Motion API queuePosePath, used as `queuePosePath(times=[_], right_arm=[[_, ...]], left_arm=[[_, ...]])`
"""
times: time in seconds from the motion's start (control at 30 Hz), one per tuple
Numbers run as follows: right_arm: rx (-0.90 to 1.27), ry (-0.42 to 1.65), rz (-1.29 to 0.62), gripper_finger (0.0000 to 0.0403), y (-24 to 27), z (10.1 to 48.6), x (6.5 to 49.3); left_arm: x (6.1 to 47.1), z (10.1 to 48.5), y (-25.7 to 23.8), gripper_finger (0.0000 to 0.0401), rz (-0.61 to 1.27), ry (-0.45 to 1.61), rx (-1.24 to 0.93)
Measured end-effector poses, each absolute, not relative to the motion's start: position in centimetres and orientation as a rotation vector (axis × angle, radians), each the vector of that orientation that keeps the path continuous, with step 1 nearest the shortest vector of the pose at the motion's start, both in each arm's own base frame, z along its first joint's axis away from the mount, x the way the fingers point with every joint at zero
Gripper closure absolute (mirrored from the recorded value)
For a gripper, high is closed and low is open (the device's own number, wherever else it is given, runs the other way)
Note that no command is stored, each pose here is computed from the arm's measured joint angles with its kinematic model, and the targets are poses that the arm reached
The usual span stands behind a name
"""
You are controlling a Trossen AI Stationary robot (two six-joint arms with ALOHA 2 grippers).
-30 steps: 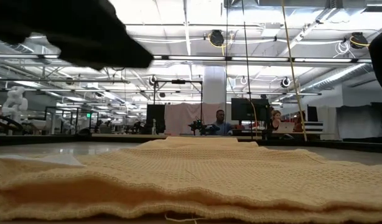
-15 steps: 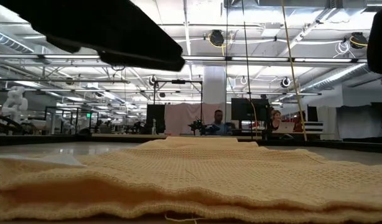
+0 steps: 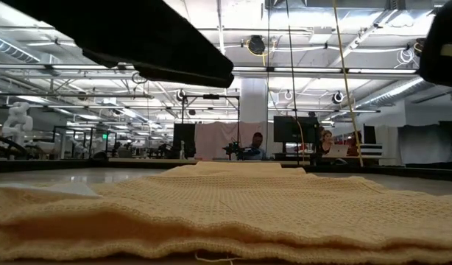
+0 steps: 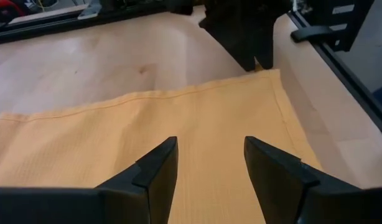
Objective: Roll towel
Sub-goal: Roll the yellow towel
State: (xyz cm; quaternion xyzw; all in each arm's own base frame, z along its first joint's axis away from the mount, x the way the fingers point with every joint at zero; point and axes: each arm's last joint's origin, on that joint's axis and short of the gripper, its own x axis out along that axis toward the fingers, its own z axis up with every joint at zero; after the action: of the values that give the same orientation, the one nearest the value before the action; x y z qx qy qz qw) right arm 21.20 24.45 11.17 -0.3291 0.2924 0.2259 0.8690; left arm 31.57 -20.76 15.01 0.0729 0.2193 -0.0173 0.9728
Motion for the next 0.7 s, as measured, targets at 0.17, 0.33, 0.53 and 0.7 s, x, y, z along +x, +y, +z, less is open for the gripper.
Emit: queuePosePath(times=[0.17,0.33,0.53,0.7], right_arm=[[-0.757,0.618,0.513,0.0202,24.4,11.0,21.1],[-0.817,0.586,0.532,0.0203,24.3,11.2,21.4],[-0.818,0.586,0.572,0.0203,23.9,10.7,22.2],[-0.799,0.562,0.595,0.0203,23.9,10.5,22.8]], left_arm=[[31.6,15.0,-20.7,0.0210,-0.034,0.444,0.147],[31.6,15.0,-20.7,0.0210,-0.033,0.444,0.145],[31.6,15.0,-20.6,0.0210,-0.030,0.445,0.146],[31.7,15.0,-20.6,0.0210,-0.029,0.447,0.147]])
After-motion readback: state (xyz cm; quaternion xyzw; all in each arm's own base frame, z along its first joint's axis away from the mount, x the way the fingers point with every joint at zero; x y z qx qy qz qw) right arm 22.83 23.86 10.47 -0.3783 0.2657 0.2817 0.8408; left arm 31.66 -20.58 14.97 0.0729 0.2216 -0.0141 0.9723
